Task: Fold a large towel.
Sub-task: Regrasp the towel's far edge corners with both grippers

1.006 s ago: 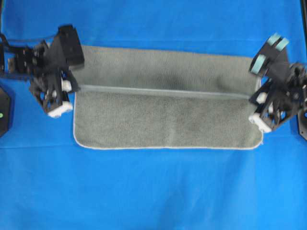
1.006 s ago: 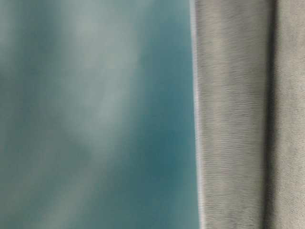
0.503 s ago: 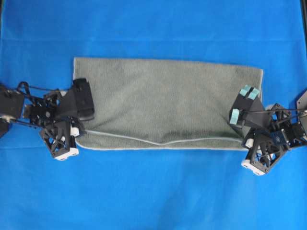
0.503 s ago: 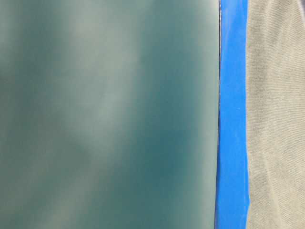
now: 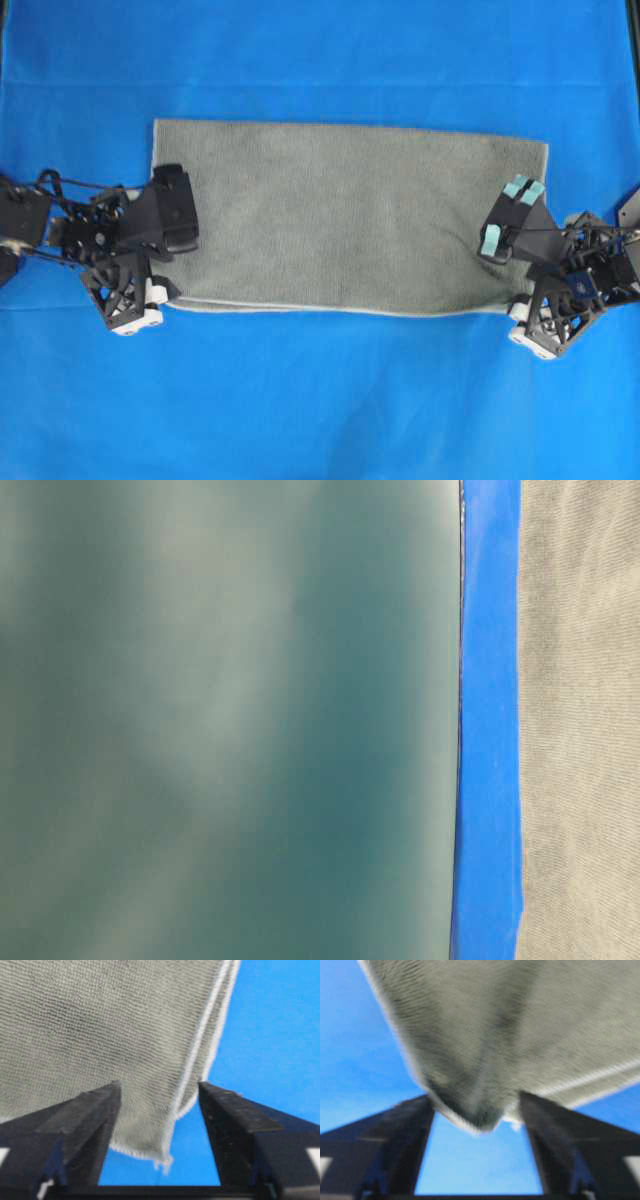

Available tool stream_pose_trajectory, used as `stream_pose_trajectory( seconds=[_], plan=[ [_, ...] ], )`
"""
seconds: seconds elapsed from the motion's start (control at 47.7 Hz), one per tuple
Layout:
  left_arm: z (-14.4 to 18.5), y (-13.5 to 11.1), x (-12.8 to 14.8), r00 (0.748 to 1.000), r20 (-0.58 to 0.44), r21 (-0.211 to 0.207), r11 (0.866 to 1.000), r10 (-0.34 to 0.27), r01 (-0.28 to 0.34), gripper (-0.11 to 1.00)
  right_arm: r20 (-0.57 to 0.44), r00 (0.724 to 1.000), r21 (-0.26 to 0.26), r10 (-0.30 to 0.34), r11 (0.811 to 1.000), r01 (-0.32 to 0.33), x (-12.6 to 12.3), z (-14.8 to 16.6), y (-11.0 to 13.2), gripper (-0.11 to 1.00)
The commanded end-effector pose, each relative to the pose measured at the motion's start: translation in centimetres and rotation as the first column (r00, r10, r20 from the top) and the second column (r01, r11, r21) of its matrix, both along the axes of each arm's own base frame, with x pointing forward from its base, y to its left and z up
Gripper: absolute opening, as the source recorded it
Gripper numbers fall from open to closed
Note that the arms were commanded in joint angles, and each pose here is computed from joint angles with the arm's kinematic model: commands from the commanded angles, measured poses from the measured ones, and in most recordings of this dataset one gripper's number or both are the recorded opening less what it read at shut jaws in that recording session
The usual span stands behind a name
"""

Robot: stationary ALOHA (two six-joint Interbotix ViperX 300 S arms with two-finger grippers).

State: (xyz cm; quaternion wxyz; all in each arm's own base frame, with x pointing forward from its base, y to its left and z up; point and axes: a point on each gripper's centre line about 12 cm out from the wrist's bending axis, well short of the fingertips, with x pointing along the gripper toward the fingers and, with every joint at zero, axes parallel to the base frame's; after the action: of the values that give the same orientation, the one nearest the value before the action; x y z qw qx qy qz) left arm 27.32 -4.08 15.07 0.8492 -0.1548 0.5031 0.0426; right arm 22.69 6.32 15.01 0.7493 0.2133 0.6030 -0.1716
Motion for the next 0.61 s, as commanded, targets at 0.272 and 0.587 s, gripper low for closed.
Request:
stream_pose_trajectory(
  seconds=[0.272, 0.587],
  plan=[
    [8.8, 4.6, -0.6, 0.982, 0.186, 0.127, 0.992, -0.037, 0.014, 0.6, 0.145, 0.989, -0.234, 0.016, 0.972, 0.018, 0.7, 6.4, -4.1, 0.6],
    [5.9, 12.1, 0.6, 0.988, 0.156, 0.274, 0.96, 0.013, -0.056, 0.6, 0.158, 0.977, -0.39, -0.144, 0.9, 0.195, 0.0, 5.7, -11.4, 0.6]
  ],
)
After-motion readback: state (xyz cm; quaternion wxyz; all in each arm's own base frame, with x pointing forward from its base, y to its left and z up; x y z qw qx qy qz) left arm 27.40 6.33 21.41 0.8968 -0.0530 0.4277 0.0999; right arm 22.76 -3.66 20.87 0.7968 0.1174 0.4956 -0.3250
